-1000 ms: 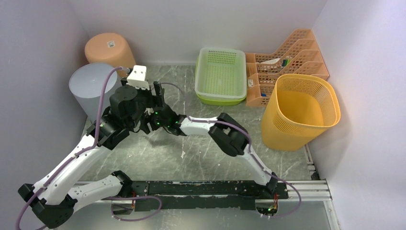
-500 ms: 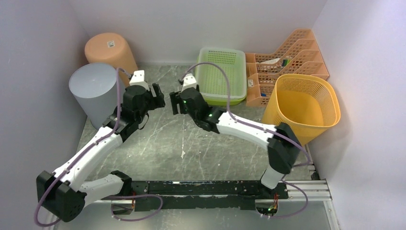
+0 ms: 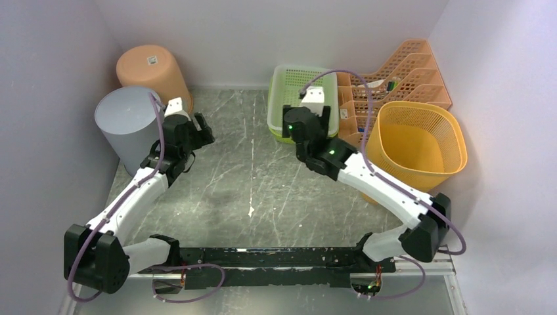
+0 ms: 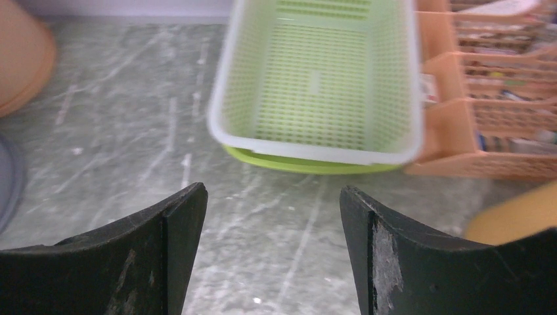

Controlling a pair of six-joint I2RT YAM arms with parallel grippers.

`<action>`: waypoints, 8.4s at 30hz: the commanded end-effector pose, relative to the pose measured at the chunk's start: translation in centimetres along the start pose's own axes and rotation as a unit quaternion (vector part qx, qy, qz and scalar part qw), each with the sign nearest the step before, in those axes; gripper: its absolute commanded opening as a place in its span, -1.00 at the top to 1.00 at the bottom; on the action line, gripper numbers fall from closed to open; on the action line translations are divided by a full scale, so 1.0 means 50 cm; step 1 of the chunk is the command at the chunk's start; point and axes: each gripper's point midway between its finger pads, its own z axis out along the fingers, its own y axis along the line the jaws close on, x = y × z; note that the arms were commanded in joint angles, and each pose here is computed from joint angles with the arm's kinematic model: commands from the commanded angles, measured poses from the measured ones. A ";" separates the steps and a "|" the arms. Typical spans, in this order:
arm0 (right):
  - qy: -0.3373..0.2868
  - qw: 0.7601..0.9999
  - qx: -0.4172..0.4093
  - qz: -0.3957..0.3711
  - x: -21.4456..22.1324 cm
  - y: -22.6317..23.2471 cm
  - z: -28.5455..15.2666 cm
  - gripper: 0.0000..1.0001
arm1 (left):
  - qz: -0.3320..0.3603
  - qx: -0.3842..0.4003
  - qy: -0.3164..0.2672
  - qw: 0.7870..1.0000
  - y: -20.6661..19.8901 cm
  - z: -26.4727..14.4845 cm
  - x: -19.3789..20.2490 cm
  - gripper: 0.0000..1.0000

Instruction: Turn the large container upside down

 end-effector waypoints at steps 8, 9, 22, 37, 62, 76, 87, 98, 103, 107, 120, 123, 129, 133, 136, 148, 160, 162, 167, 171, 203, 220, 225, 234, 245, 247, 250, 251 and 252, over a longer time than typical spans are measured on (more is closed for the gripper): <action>-0.034 0.976 0.207 0.050 -0.109 -0.313 -0.121 -0.51 | -0.028 -0.053 -0.004 0.998 0.116 0.058 -0.021 -0.77; -0.037 0.974 0.216 0.053 -0.112 -0.326 -0.131 -0.51 | -0.029 -0.060 -0.005 0.998 0.125 0.064 -0.025 -0.77; -0.034 0.945 0.321 0.055 -0.088 -0.452 -0.198 -0.68 | -0.037 -0.026 -0.002 0.999 0.131 0.094 -0.071 -0.75; 0.023 0.950 0.308 0.042 -0.024 -0.472 -0.128 -0.49 | 0.055 0.121 0.012 0.991 -0.070 -0.002 -0.148 -0.97; 0.134 0.952 0.274 -0.012 0.102 -0.464 -0.063 0.30 | 0.094 0.159 -0.021 0.983 -0.120 -0.091 -0.195 -1.00; 0.090 0.961 0.261 0.025 -0.013 -0.465 -0.107 1.00 | 0.109 0.164 -0.030 0.980 -0.136 -0.127 -0.250 -1.00; 0.020 0.991 0.009 0.128 -0.187 -0.309 -0.151 1.00 | 0.139 0.117 -0.048 0.982 -0.112 -0.174 -0.323 -0.99; 0.008 0.939 -0.246 0.240 -0.152 -0.065 -0.102 1.00 | 0.154 0.031 -0.065 0.985 -0.034 -0.216 -0.332 -0.99; 0.001 0.920 -0.325 0.219 -0.164 0.108 -0.119 1.00 | 0.156 0.001 -0.082 0.984 -0.007 -0.243 -0.344 -0.99; -0.015 0.906 -0.362 0.219 -0.182 0.223 -0.143 1.00 | 0.156 -0.010 -0.088 0.984 0.004 -0.259 -0.350 -0.99; -0.093 0.824 -0.445 0.338 -0.265 0.300 -0.195 1.00 | 0.149 -0.016 -0.124 0.981 0.010 -0.311 -0.390 -0.99; -0.111 0.813 -0.448 0.355 -0.272 0.292 -0.198 1.00 | 0.143 -0.012 -0.131 0.981 0.008 -0.320 -0.393 -0.99; -0.097 0.810 -0.436 0.379 -0.199 0.288 -0.167 1.00 | 0.145 -0.013 -0.127 0.981 0.011 -0.317 -0.385 -0.99; -0.081 0.797 -0.435 0.412 -0.126 0.279 -0.145 1.00 | 0.145 -0.012 -0.125 0.982 0.012 -0.311 -0.378 -0.99; -0.071 0.777 -0.446 0.439 -0.089 0.282 -0.139 1.00 | 0.144 -0.010 -0.120 0.982 0.010 -0.304 -0.373 -0.99; -0.010 0.738 -0.444 0.508 0.048 0.264 -0.081 1.00 | 0.143 -0.014 -0.111 0.983 0.014 -0.282 -0.354 -0.99; 0.079 0.699 -0.367 0.609 0.244 0.082 -0.012 1.00 | 0.143 -0.010 -0.109 0.984 0.003 -0.271 -0.365 -0.99; 0.082 0.685 -0.366 0.625 0.257 0.054 -0.017 1.00 | 0.143 -0.012 -0.111 0.983 0.004 -0.271 -0.368 -0.99; 0.102 0.644 -0.376 0.659 0.282 0.012 -0.020 1.00 | 0.142 -0.011 -0.111 0.984 -0.001 -0.268 -0.373 -0.99; 0.111 0.644 -0.398 0.643 0.278 0.027 -0.026 1.00 | 0.143 -0.012 -0.112 0.983 -0.002 -0.269 -0.380 -0.99; 0.178 0.453 -0.528 0.696 0.131 0.299 -0.039 1.00 | 0.148 -0.017 -0.118 0.982 -0.010 -0.282 -0.418 -0.99; 0.189 0.580 -0.419 0.673 0.293 0.104 0.033 1.00 | 0.142 -0.004 -0.109 0.984 -0.016 -0.264 -0.394 -0.99; 0.206 0.595 -0.411 0.659 0.330 0.104 0.025 1.00 | 0.142 -0.007 -0.107 0.984 -0.012 -0.261 -0.388 -0.99; 0.249 0.596 -0.375 0.665 0.402 0.100 0.031 0.42 | 0.145 -0.007 -0.104 0.984 -0.010 -0.257 -0.378 -0.99; 0.233 0.606 -0.360 0.670 0.403 0.056 0.064 0.09 | 0.148 -0.008 -0.100 0.984 -0.008 -0.250 -0.372 -0.99; 0.230 0.610 -0.358 0.668 0.405 0.050 0.064 0.07 | 0.149 -0.008 -0.097 0.984 -0.008 -0.244 -0.367 -0.99; 0.225 0.617 -0.355 0.665 0.407 0.043 0.063 0.06 | 0.149 -0.007 -0.092 0.984 -0.008 -0.236 -0.359 -0.99; 0.224 0.620 -0.355 0.662 0.409 0.041 0.062 0.05 | 0.149 -0.005 -0.092 0.984 -0.009 -0.233 -0.358 -0.99; 0.223 0.624 -0.351 0.662 0.413 0.039 0.061 0.05 | 0.149 -0.003 -0.092 0.984 -0.011 -0.231 -0.357 -0.99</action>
